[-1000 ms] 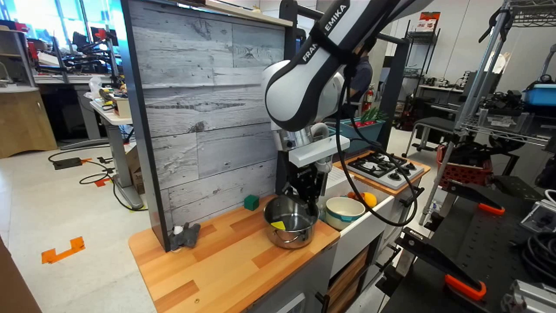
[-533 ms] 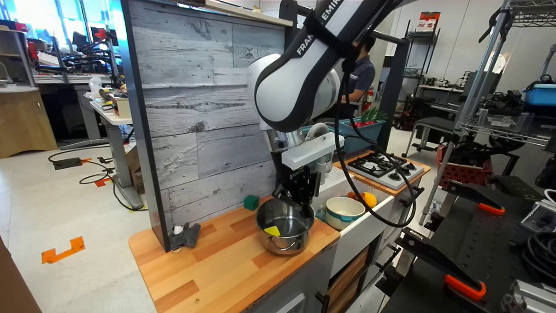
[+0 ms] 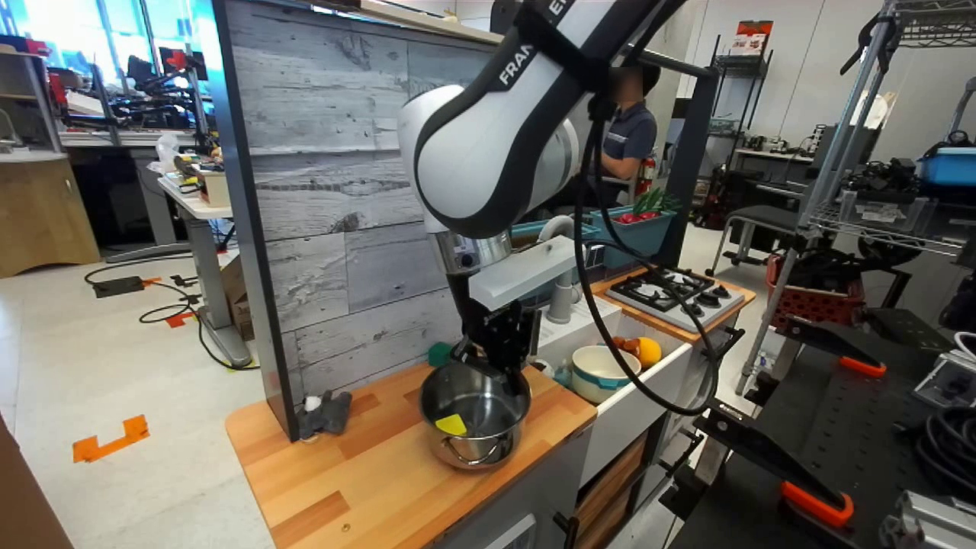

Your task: Move the pot

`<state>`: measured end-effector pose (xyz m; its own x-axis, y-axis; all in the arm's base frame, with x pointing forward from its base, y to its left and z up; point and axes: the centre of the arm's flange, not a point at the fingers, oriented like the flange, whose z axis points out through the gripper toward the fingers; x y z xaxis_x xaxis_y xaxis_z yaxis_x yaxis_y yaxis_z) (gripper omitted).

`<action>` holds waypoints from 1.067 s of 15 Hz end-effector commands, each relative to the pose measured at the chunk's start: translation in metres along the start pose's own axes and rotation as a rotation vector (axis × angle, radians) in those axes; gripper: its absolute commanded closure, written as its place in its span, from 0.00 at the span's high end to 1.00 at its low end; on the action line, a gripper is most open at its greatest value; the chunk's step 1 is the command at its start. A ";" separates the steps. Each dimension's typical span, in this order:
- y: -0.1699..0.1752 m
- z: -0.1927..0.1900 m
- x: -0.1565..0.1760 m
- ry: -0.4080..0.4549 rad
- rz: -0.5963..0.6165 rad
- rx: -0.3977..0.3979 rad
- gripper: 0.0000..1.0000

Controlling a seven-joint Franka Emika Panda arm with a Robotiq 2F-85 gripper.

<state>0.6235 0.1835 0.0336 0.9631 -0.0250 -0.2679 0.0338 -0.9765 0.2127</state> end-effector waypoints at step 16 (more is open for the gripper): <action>-0.055 -0.051 0.030 -0.015 0.039 0.033 0.60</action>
<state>0.6457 0.2453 0.0631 0.9685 -0.0291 -0.2472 0.0195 -0.9812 0.1919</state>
